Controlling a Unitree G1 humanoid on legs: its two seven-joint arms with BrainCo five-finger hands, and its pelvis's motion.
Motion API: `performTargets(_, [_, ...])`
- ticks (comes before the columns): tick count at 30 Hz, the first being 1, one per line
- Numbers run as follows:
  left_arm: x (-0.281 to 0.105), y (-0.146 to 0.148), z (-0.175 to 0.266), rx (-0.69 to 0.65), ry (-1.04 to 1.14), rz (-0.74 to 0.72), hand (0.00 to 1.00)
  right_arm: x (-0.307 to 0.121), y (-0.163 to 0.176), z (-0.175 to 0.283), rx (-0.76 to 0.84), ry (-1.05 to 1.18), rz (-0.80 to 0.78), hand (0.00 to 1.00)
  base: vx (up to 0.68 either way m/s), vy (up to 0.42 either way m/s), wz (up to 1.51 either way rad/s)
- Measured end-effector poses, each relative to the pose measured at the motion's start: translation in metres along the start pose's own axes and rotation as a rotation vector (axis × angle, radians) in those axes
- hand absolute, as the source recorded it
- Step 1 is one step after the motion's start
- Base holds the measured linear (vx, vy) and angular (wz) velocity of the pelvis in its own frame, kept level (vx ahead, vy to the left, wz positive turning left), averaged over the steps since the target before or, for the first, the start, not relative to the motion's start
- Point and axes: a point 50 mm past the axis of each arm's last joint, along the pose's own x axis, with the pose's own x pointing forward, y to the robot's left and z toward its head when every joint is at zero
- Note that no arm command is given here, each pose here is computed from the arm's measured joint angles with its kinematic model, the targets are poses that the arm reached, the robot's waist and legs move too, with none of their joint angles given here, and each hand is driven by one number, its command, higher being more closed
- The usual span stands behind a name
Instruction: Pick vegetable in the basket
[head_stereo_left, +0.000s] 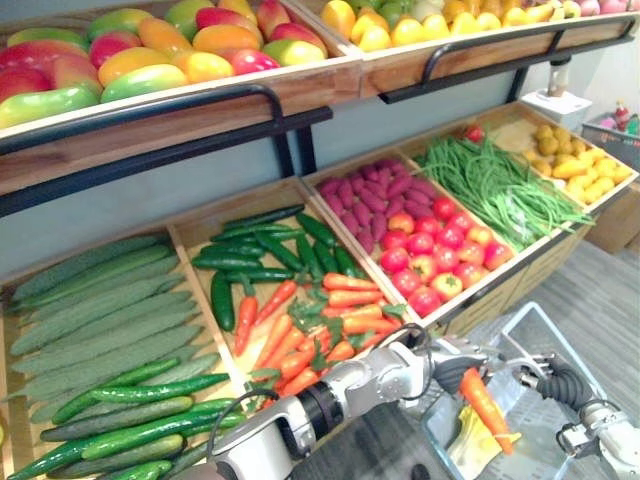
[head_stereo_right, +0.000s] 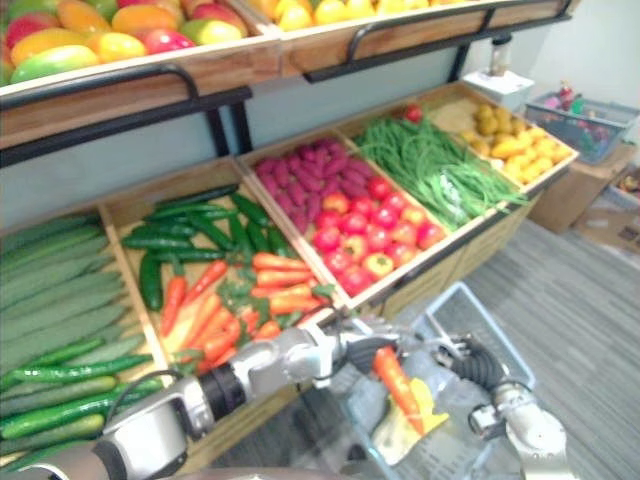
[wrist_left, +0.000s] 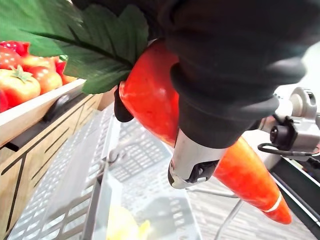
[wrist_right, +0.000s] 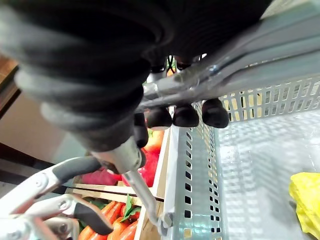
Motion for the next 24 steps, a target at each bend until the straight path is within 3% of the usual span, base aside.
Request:
performTargets(12, [-0.001, -0.006, -0.009, 0.021, 0.049, -0.027, 1.0, -0.001, -0.002, -0.004, 0.009, 0.018, 0.015, 1.0, 0.0, -0.002, -0.01])
performTargets(24, [0.008, -0.013, 0.01, 0.014, -0.017, -0.059, 1.0, -0.001, -0.001, -0.013, 0.02, 0.053, 0.009, 1.0, 0.0, -0.009, 0.03])
